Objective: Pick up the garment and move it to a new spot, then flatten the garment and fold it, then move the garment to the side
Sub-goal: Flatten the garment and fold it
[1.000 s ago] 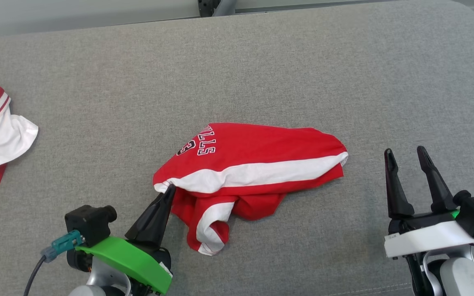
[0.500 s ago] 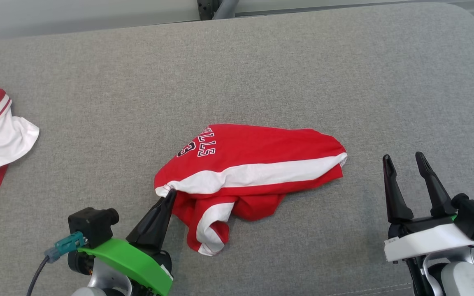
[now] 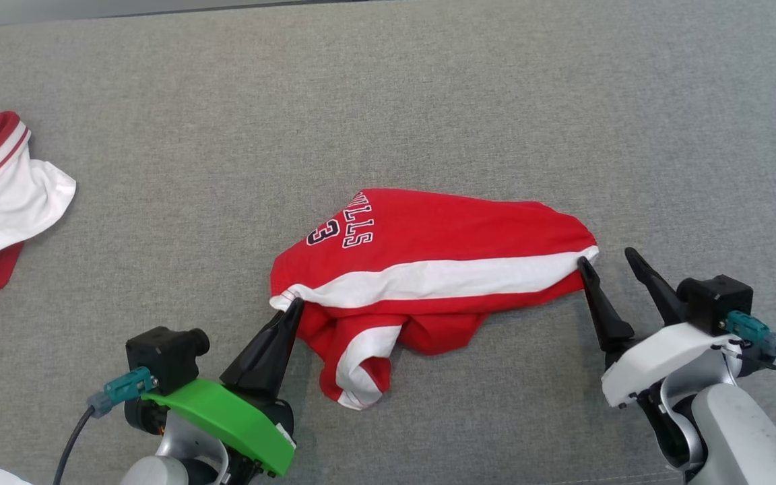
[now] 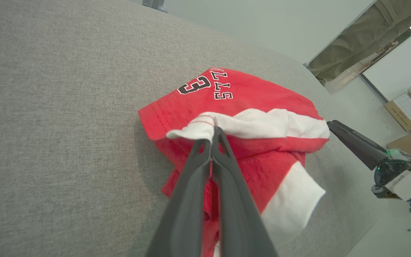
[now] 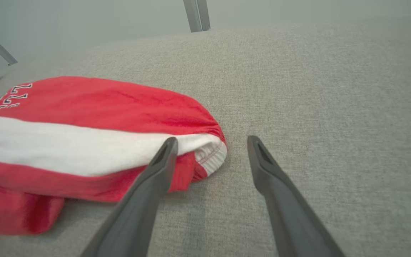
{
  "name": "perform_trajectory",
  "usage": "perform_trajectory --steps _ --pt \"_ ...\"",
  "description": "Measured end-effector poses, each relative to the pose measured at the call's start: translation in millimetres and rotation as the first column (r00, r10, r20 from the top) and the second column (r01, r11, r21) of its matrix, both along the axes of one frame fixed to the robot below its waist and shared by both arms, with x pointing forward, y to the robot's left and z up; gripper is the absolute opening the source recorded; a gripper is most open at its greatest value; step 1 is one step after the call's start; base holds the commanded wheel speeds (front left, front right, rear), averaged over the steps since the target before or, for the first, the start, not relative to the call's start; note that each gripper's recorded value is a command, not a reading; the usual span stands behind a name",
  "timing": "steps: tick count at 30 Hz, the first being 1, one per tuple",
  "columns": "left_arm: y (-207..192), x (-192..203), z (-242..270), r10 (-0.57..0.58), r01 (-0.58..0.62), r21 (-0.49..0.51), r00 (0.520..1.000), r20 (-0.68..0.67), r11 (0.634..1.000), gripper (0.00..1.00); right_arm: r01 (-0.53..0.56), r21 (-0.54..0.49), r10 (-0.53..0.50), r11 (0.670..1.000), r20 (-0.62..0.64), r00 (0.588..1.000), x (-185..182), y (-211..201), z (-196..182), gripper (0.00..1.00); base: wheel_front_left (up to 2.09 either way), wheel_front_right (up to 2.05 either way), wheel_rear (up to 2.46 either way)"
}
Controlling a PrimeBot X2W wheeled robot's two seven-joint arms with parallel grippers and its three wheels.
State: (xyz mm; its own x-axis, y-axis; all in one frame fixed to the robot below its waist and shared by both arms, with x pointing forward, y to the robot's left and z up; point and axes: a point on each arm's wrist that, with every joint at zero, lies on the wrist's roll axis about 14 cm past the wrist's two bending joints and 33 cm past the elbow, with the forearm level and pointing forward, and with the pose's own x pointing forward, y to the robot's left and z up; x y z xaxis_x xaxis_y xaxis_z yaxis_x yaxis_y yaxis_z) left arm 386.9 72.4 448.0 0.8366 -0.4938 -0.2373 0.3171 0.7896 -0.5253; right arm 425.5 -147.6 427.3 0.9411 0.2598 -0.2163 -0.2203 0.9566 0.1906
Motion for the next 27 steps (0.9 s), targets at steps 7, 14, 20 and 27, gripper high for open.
perform_trajectory --steps 7,14,20,27 --pt "2.1 4.2 -7.4 0.009 -0.009 -0.001 1.0 -0.012 1.0 0.0 -0.061 -0.002 0.06 0.998 -0.11 0.992 8.6 12.5 -28.9 1.0 0.0 0.0 0.0" --pt "4.3 6.3 -10.9 0.02 -0.02 0.0 1.0 -0.014 1.0 0.0 -0.098 -0.007 0.095 0.995 -0.164 0.982 13.6 13.3 -36.3 0.0 0.0 0.0 0.0" --pt "7.5 9.4 -6.7 0.036 -0.036 0.0 0.999 0.015 0.999 0.0 -0.088 0.022 0.09 0.996 -0.103 0.991 19.0 12.2 -20.2 0.0 0.0 0.0 0.0" --pt "11.6 28.0 28.4 0.04 -0.048 0.041 0.982 0.185 0.998 0.0 -0.037 0.044 0.032 0.998 0.116 0.993 33.1 0.0 32.5 0.0 0.0 0.0 0.0"
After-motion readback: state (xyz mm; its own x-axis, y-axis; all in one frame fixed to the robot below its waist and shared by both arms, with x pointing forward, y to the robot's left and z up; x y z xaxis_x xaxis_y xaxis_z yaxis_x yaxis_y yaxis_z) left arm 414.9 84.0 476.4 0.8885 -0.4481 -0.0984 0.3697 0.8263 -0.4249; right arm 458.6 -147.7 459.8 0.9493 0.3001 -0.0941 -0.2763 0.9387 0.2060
